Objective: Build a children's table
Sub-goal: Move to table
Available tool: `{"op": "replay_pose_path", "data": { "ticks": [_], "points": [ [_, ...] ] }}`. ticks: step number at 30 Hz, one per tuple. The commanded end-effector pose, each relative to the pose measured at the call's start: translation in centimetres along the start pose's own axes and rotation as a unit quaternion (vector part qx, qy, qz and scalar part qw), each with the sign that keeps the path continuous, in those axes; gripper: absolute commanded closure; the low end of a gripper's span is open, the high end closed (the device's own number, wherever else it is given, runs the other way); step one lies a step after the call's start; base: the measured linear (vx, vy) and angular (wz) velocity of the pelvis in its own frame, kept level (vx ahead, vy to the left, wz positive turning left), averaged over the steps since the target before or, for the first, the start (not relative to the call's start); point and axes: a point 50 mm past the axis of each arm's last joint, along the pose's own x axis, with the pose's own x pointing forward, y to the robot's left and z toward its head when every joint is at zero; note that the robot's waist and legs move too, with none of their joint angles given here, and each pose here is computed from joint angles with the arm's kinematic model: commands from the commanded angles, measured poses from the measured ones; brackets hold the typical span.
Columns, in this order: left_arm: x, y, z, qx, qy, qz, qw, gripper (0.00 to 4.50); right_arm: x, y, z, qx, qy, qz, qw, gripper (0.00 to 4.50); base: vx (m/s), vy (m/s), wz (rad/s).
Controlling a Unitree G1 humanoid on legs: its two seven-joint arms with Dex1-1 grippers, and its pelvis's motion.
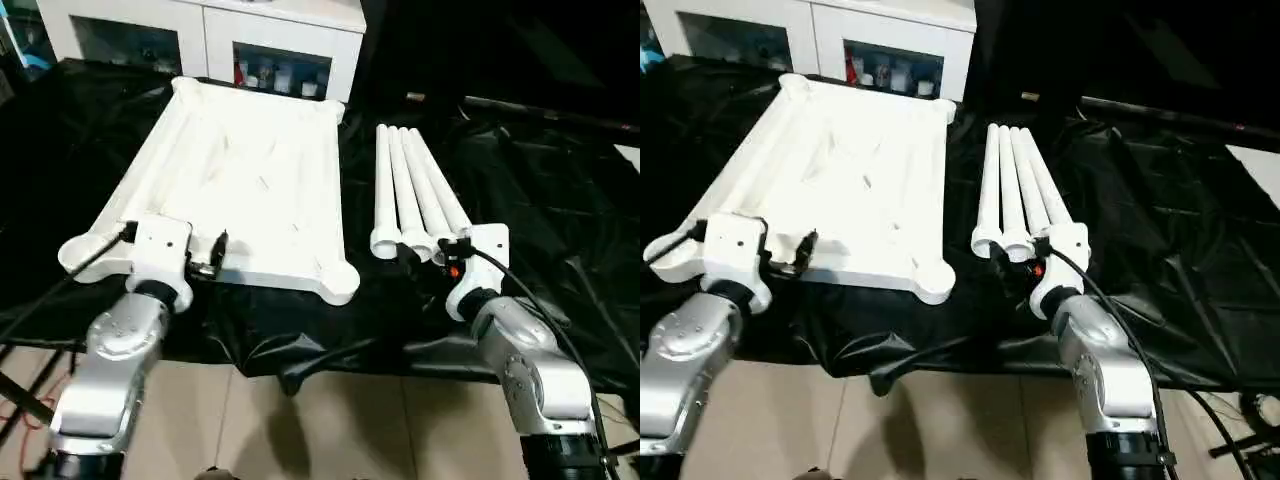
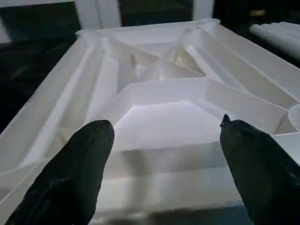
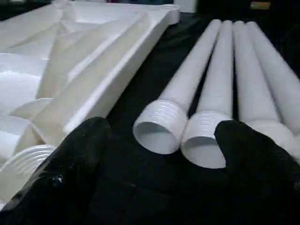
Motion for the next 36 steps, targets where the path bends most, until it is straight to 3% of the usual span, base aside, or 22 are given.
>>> {"op": "replay_pose_path", "data": {
  "ticks": [1,3,7,9,11,14,19,25,36],
  "points": [
    [-0.7,-0.8,0.5,0.014,-0.013,0.016,1.000,0.40,0.0,0.0,0.6,-0.056,-0.026,0.011,0.998,0.46,0.000,0.000,0.00],
    [-0.9,-1.6,0.5,0.022,-0.018,0.020,0.999,0.40,-0.2,-0.5,1.0,-0.064,-0.028,0.010,0.998,0.46,0.000,0.000,0.00],
    [-0.4,-2.9,0.7,-0.003,-0.023,0.021,1.000,0.40,-0.5,-2.1,2.4,0.015,-0.071,-0.033,0.997,0.46,0.000,0.000,0.00],
    [-0.1,-3.1,1.1,-0.005,-0.027,0.020,0.999,0.40,-0.4,-2.2,2.5,0.025,-0.073,-0.040,0.996,0.46,0.000,0.000,0.00],
    [0.5,-2.9,1.3,-0.008,-0.040,0.016,0.999,0.40,0.0,-1.3,1.9,0.014,-0.064,-0.039,0.997,0.46,0.000,0.000,0.00],
    [1.0,-2.2,1.5,0.006,-0.050,0.002,0.999,0.40,0.6,1.4,1.2,-0.010,-0.068,0.025,0.997,0.46,0.000,0.000,0.00],
    [0.6,-1.1,0.8,0.035,-0.031,0.001,0.999,0.40,0.9,3.0,0.2,0.000,-0.059,0.045,0.997,0.46,0.030,-0.010,0.38],
    [0.8,-1.2,0.6,0.038,-0.029,-0.016,0.999,0.40,1.1,2.7,-0.3,0.042,-0.047,0.015,0.998,0.46,0.078,-0.006,0.11],
    [1.5,-1.5,0.5,0.025,-0.029,-0.039,0.999,0.40,1.1,2.7,0.4,0.025,-0.062,0.020,0.998,0.46,0.134,-0.035,-0.10]
  ]
}}
